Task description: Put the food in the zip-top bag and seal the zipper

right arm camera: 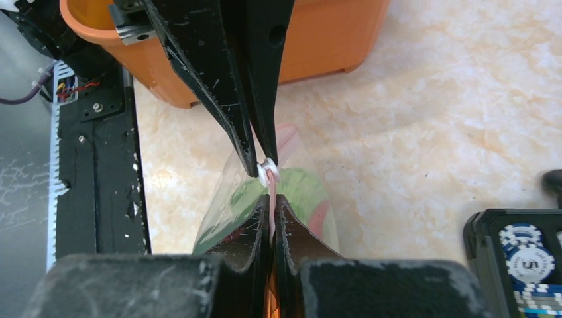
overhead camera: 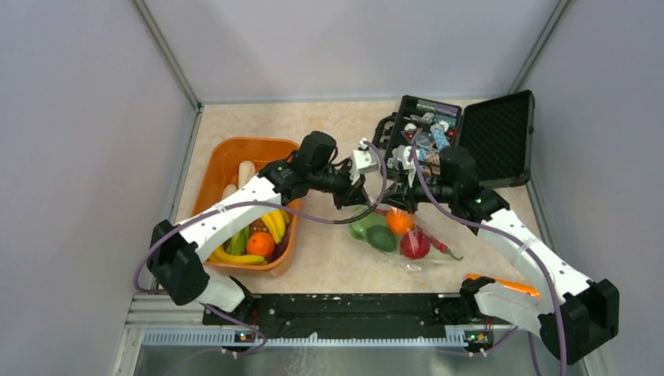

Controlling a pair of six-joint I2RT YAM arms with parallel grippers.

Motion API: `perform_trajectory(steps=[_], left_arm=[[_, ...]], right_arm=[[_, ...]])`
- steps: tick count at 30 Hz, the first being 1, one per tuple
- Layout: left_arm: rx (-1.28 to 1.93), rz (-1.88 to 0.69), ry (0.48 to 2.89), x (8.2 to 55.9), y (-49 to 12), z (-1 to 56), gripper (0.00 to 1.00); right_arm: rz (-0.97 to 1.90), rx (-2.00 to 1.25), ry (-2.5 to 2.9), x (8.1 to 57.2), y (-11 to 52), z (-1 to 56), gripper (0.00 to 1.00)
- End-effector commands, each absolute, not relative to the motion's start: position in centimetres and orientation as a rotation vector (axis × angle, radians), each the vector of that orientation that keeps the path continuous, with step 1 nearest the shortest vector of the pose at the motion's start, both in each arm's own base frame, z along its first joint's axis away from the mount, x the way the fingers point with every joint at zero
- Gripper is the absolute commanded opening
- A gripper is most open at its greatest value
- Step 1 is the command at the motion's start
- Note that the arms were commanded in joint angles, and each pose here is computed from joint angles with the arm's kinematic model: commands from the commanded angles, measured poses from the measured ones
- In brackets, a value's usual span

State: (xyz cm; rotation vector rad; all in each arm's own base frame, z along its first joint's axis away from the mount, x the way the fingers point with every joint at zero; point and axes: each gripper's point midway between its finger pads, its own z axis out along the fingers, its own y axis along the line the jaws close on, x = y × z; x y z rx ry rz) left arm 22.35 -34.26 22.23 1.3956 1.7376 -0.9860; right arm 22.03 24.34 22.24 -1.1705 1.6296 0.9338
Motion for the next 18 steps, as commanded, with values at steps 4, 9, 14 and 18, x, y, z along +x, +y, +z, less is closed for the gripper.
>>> perform_trajectory(steps=[4, 9, 14, 18], left_arm=[[1.318, -0.874, 1.875, 22.8, -30.1, 19.2, 0.0], [1.276, -0.838, 1.898, 23.1, -29.0, 19.1, 0.0], [1.246, -0.882, 1.748, 23.3, -30.1, 24.7, 0.0], [1.231, -0.919, 1.6, 23.0, -30.7, 29.9, 0.0]], right_arm=[[0.897, -1.126, 1.458, 22.1, 24.6, 27.0, 0.0], [0.904, -1.106, 1.431, 22.1, 24.7, 27.6, 0.0], [0.926, -1.099, 1.347, 21.3, 24.9, 29.8, 0.0], [0.913, -1.078, 1.332, 21.2, 24.7, 31.1, 0.15]])
